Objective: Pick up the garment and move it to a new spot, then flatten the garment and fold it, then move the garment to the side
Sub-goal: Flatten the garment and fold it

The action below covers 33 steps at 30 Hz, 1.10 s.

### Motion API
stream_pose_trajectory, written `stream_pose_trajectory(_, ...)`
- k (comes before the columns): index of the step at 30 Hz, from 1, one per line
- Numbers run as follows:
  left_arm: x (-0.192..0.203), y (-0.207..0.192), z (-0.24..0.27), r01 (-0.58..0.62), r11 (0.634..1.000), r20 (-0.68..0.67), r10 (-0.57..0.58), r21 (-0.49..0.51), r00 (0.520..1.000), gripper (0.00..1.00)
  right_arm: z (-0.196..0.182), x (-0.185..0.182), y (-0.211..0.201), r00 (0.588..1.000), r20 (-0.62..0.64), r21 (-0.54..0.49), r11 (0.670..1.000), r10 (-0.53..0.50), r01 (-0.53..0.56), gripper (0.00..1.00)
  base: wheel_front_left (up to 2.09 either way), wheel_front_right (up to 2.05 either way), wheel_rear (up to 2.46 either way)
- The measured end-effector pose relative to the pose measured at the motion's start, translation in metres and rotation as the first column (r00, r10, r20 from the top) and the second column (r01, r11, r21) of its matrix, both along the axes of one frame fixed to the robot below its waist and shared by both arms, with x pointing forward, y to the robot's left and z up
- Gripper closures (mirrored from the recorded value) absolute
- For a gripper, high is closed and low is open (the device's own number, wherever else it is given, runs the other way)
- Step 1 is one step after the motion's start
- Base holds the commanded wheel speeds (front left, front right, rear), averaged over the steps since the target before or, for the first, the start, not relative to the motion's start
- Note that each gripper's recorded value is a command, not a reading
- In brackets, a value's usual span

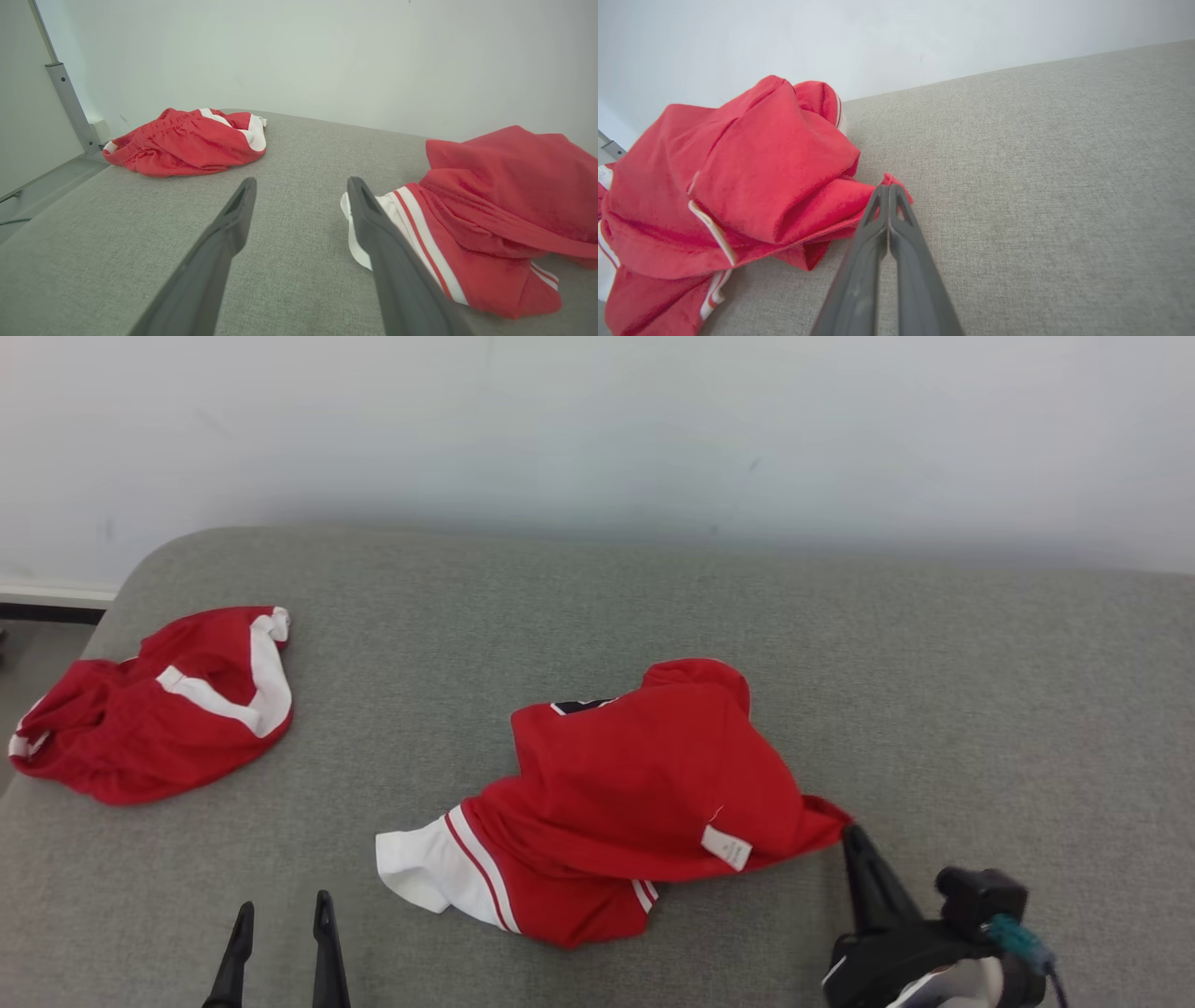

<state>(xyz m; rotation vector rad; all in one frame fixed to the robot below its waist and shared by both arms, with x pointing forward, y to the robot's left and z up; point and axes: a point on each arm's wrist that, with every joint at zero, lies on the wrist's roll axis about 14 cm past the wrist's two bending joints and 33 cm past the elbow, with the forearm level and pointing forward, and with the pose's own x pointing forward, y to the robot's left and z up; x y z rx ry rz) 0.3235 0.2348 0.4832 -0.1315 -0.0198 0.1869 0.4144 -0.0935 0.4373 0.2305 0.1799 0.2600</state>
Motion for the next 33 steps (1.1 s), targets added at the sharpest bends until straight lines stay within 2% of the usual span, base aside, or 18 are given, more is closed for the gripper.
stream_pose_trajectory(4, 0.007, -0.011, -0.004, 0.037, 0.999, -0.011, -0.037, -0.01, 0.999, 0.0, 0.021, 0.011, -0.036, 0.992, 0.066, 0.025, 0.994, -0.11, 0.109, 1.0, 0.0, 0.0, 0.0)
stream_pose_trajectory(8, 0.01, -0.018, -0.007, 0.058, 0.998, -0.017, -0.058, -0.017, 0.998, 0.0, 0.05, 0.021, -0.08, 0.965, 0.151, 0.041, 0.976, -0.216, 0.212, 1.0, 0.0, 0.0, 0.0)
stream_pose_trajectory(14, 0.01, -0.021, -0.007, 0.068, 0.997, -0.018, -0.069, -0.022, 0.997, 0.0, 0.09, 0.037, -0.136, 0.918, 0.261, 0.019, 0.952, -0.299, 0.304, 1.0, 0.0, 0.0, 0.0)
stream_pose_trajectory(17, 0.009, -0.022, -0.008, 0.072, 0.997, -0.02, -0.073, -0.025, 0.997, 0.0, 0.106, 0.045, -0.161, 0.891, 0.29, 0.042, 0.934, -0.35, 0.354, 1.0, 0.0, 0.0, 0.0)
stream_pose_trajectory(23, 0.004, -0.02, -0.009, 0.061, 0.998, -0.023, -0.062, -0.034, 0.998, 0.0, 0.123, 0.056, -0.182, 0.867, 0.32, 0.037, 0.919, -0.382, 0.392, 1.0, 0.0, 0.0, 0.0)
stream_pose_trajectory(27, 0.002, -0.019, -0.009, 0.059, 0.998, -0.022, -0.059, -0.035, 0.998, 0.0, 0.126, 0.056, -0.198, 0.845, 0.318, 0.052, 0.897, -0.431, 0.438, 1.0, 0.0, 0.0, 0.0)
stream_pose_trajectory(29, 0.001, -0.02, -0.009, 0.06, 0.998, -0.022, -0.061, -0.036, 0.998, 0.0, 0.117, 0.054, -0.199, 0.854, 0.293, 0.037, 0.897, -0.431, 0.44, 1.0, 0.0, 0.0, 0.0)
stream_pose_trajectory(30, 0.001, -0.02, -0.01, 0.061, 0.997, -0.022, -0.062, -0.036, 0.998, 0.0, 0.115, 0.053, -0.197, 0.858, 0.288, 0.026, 0.9, -0.424, 0.436, 0.6, 0.0, 0.0, 0.0)
stream_pose_trajectory(31, 0.001, -0.021, -0.01, 0.063, 0.997, -0.023, -0.064, -0.036, 0.998, 0.0, 0.114, 0.053, -0.196, 0.861, 0.286, 0.021, 0.901, -0.421, 0.433, 0.0, 0.0, 0.0, 0.0)
stream_pose_trajectory(33, 0.001, -0.024, -0.011, 0.073, 0.997, -0.027, -0.074, -0.038, 0.997, 0.0, 0.114, 0.05, -0.199, 0.858, 0.284, 0.023, 0.898, -0.427, 0.439, 0.0, 0.0, 0.0, 0.0)
